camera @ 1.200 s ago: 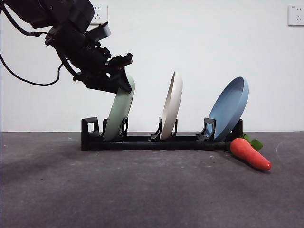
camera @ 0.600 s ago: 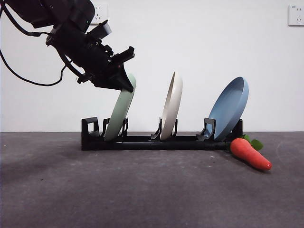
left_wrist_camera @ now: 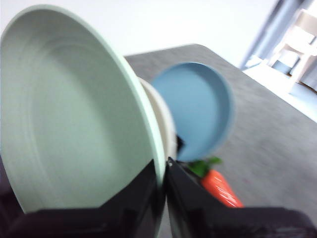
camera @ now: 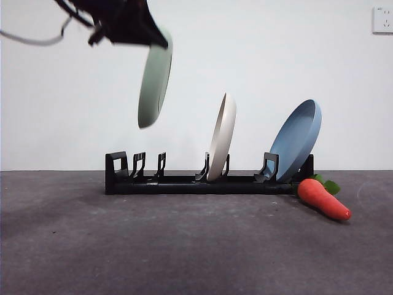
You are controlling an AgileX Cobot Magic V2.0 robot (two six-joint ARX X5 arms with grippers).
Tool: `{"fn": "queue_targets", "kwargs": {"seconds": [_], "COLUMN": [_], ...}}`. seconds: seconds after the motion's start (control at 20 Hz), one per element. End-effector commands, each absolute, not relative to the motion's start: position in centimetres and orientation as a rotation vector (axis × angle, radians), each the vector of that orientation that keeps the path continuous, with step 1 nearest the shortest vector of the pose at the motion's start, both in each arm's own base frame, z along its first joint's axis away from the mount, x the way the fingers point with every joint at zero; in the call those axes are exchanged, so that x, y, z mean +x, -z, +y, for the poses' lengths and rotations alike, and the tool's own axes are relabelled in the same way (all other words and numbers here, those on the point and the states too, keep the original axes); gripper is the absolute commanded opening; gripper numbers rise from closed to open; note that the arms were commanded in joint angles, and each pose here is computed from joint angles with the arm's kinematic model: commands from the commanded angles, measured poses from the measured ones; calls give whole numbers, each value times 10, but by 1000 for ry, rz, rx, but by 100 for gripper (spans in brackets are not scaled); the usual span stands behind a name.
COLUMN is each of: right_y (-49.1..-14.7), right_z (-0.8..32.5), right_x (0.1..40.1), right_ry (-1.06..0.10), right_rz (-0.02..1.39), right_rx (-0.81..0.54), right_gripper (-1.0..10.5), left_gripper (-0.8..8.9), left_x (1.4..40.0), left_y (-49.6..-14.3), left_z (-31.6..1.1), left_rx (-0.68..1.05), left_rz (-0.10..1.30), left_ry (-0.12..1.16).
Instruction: Take the green plate from the plate rack,put the plate on the table,take the carrot from the table,put the carrot in the plate
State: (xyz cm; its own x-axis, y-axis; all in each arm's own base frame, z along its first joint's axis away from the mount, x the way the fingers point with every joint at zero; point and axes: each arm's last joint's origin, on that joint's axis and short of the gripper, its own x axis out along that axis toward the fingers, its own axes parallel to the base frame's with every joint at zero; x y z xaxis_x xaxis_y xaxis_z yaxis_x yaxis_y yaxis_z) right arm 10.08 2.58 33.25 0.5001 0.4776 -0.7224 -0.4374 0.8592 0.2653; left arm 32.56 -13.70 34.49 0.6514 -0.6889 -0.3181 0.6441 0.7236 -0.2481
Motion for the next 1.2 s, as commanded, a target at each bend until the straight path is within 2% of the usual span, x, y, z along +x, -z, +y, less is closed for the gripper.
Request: {"fn": "queue_targets", "kwargs": {"seconds": [0.05,0.25,0.5,0.8,1.0,1.2], "right_y": [-333,-333,-333,-333,-333,-333], "right_z": [26,26,26,26,26,26], "right_x": [101,101,102,101,101,101], "right_ry": [-551,-550,-548,-545,-545,-545], "right_rz": [886,889,890,893,893,893], "right_rx": [52,53,56,64,64,64], "right_gripper": [689,689,689,689,689,689], "left_gripper": [-8,-7,-6,-6,-6,-6], "left_x": [289,226,185,184,196,208], "left_y": [-370,-387,-369,-317,-264,-225], "left_z": [-139,-153,-190,-242,-272,-289], "left_rx": [-11,248,582,805,901,952], "left_rz": [389,427,526,666,766,823], "left_ry": [832,795,758,785,782,763]}}
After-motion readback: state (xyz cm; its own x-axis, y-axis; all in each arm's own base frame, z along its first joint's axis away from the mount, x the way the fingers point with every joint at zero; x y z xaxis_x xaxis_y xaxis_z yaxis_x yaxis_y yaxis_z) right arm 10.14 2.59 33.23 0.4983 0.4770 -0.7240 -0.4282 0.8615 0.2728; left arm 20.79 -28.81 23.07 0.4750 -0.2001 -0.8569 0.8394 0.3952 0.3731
